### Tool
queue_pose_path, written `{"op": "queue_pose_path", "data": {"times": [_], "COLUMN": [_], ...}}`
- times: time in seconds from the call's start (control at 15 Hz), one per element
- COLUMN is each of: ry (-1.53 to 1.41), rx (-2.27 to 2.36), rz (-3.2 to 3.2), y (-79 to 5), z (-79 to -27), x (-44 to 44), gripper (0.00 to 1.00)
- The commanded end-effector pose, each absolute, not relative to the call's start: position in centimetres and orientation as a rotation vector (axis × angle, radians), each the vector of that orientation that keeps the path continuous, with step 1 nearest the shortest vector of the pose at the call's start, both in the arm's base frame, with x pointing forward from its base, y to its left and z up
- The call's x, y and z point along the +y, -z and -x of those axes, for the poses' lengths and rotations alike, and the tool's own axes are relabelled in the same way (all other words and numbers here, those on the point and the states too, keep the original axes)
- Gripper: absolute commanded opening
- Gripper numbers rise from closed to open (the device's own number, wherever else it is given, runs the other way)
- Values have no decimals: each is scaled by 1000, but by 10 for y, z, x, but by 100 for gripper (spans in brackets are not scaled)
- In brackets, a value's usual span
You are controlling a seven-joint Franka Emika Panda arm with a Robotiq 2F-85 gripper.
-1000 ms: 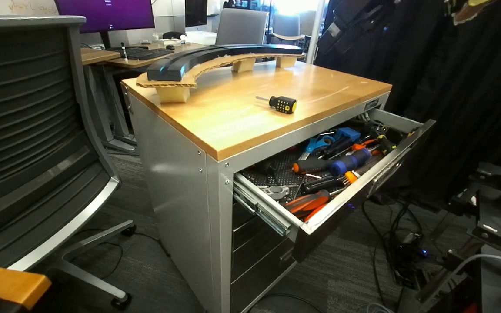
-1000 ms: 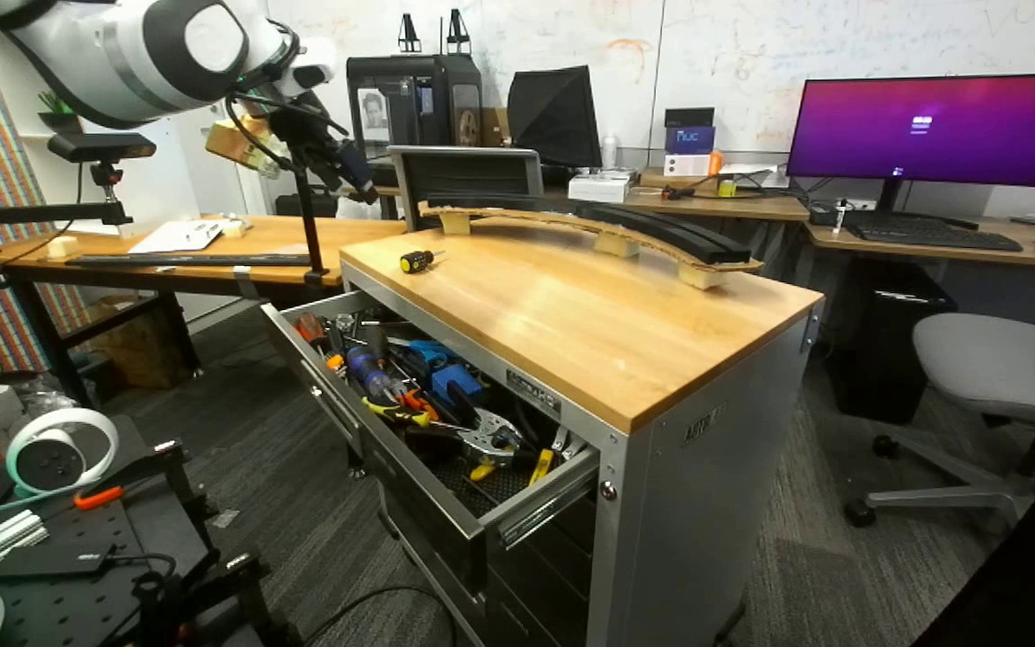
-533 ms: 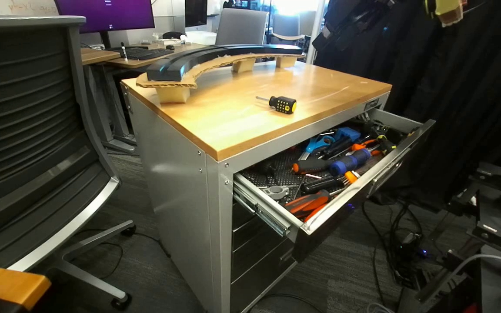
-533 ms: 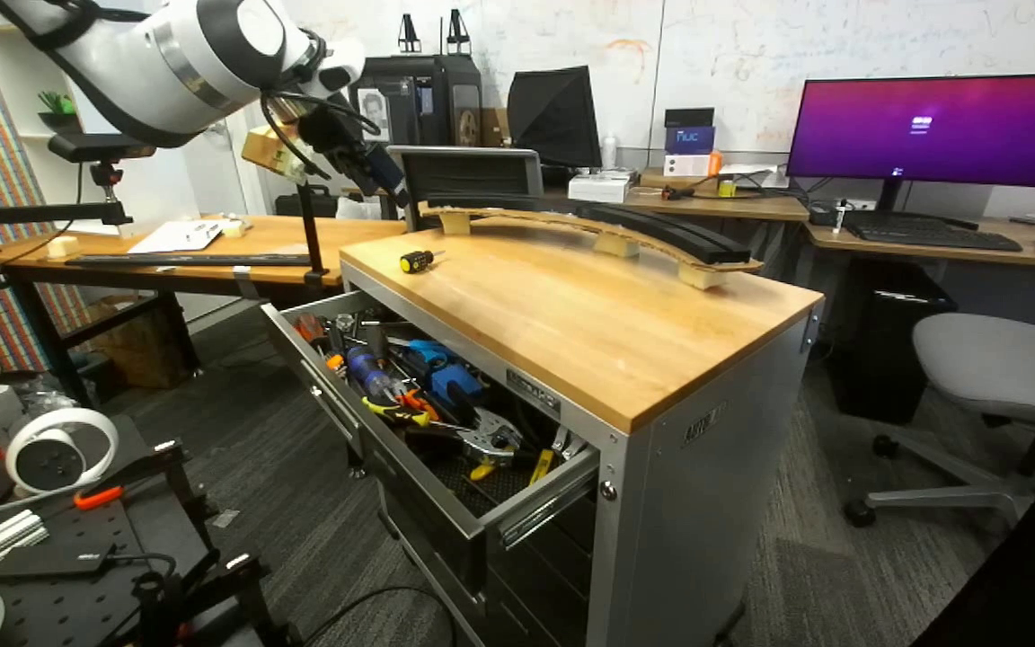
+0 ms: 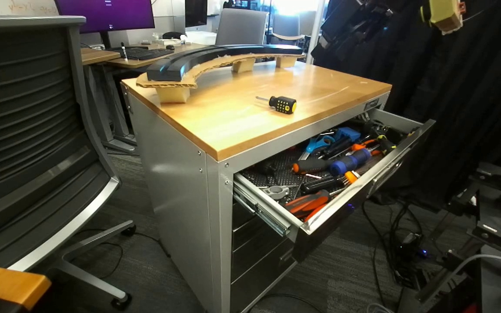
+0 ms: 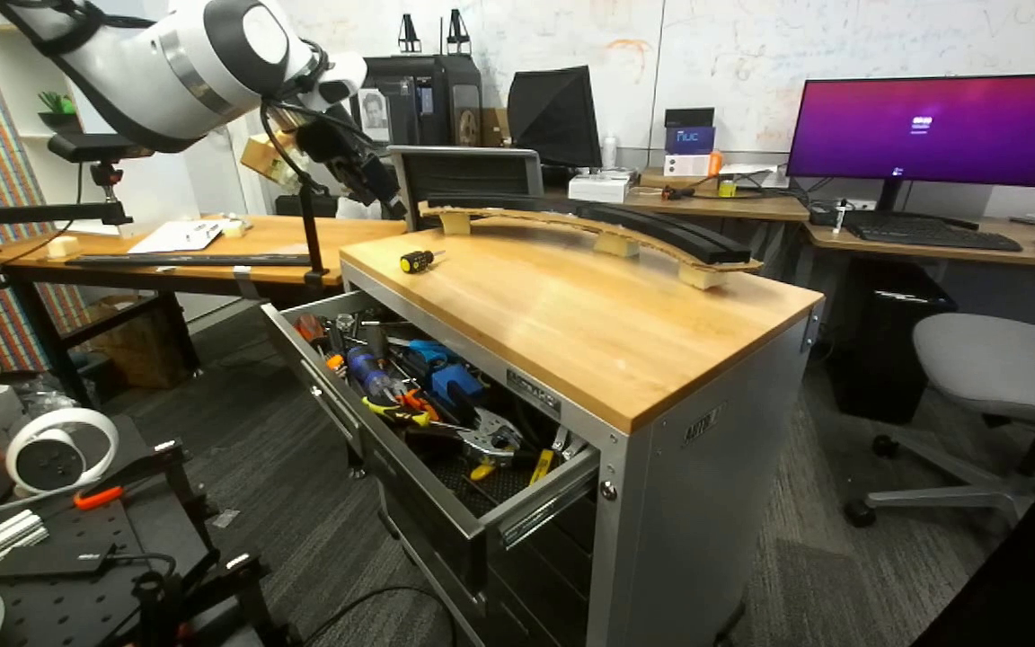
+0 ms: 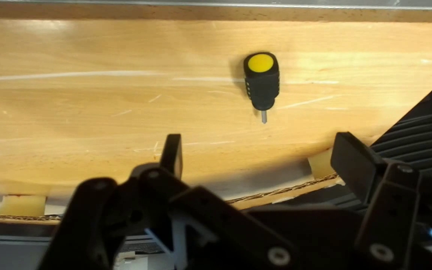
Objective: Put the screwdriver in the drawer and close it
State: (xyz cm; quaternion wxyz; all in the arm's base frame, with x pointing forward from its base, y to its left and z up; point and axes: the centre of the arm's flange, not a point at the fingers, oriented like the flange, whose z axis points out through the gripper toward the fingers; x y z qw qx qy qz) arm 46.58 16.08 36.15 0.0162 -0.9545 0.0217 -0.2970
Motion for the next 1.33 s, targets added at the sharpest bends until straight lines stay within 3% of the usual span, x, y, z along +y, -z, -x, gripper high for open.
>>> {"op": "queue_pose_path", "data": {"times": [0.0, 0.6, 1.27], "ry": [954, 768, 809], "rx": [143, 94, 44], "rz": [2987, 3099, 3031], "y": [-353, -324, -303], "z": [-496, -519, -532], "x": [160, 183, 204], "gripper": [100, 100, 100]}}
